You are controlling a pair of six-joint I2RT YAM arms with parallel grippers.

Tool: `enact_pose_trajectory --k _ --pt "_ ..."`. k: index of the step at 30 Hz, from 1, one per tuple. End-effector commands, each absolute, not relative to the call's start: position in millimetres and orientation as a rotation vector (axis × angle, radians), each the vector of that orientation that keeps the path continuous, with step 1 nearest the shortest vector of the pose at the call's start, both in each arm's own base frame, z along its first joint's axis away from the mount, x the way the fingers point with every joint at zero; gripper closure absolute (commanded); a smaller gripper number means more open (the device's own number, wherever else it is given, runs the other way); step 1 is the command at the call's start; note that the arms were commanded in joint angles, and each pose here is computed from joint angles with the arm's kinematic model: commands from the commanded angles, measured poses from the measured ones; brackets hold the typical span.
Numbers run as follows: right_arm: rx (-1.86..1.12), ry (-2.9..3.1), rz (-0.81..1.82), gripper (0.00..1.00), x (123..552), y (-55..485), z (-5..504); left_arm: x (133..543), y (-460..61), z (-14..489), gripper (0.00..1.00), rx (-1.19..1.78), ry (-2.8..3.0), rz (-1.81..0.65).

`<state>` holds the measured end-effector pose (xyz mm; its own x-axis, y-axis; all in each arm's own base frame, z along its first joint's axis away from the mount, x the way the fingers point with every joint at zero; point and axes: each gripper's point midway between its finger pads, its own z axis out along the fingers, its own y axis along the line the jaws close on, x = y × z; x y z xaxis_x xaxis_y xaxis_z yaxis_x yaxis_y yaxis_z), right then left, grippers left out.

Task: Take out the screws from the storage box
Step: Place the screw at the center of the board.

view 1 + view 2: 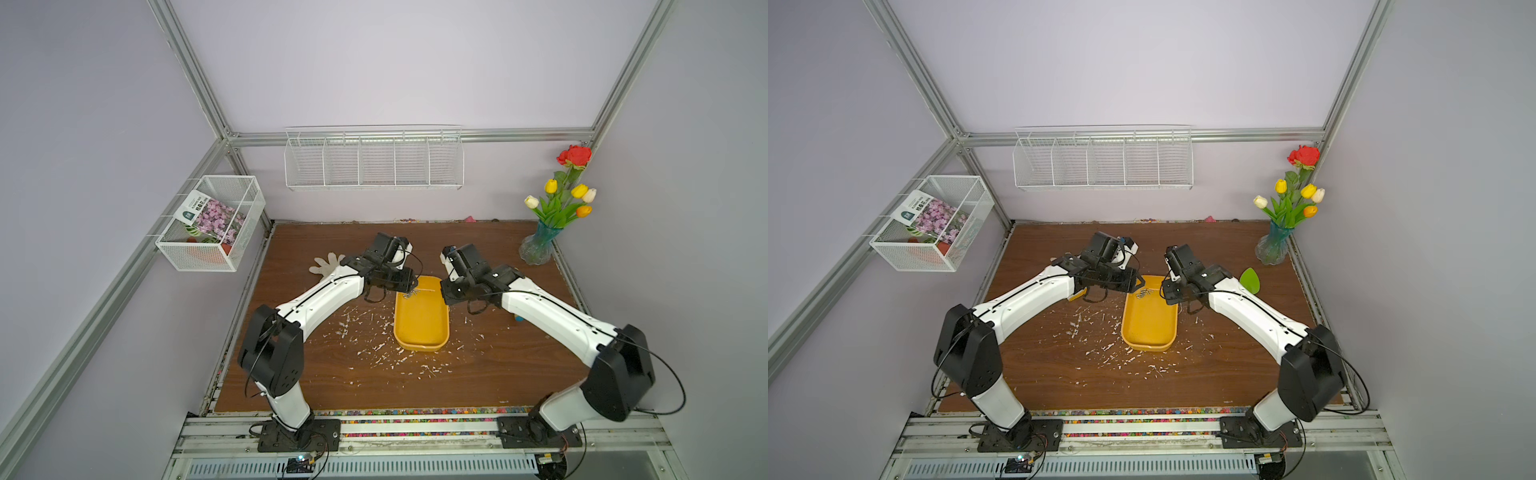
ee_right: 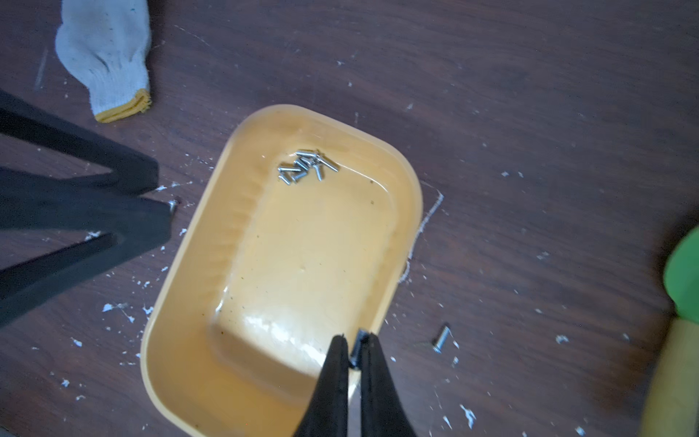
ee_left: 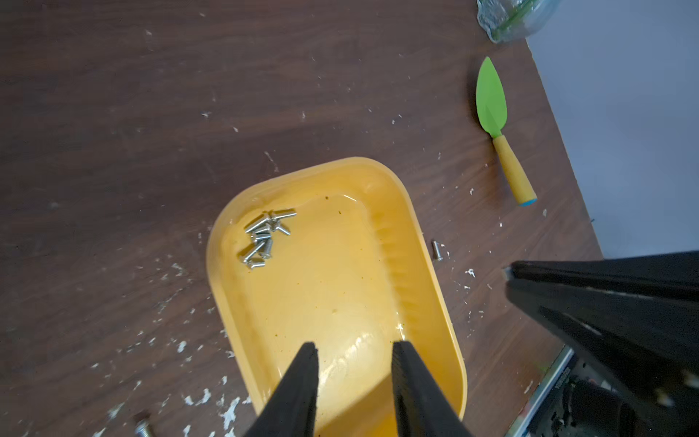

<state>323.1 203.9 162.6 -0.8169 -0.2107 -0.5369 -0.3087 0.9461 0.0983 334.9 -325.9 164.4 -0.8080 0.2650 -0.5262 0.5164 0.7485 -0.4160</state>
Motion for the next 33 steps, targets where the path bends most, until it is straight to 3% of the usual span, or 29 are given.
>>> enact_pose_trajectory --k 1,16,33 --pt "-0.229 2.657 0.160 1.00 304 163 137 334 -341 161 0.62 0.720 2.472 -0.781" --pt "-0.125 2.859 0.148 1.00 268 136 49 340 -353 91 0.63 0.904 2.569 -0.405" --pt "-0.154 2.923 0.130 0.99 267 140 16 353 -343 46 0.62 0.866 2.661 -0.094"
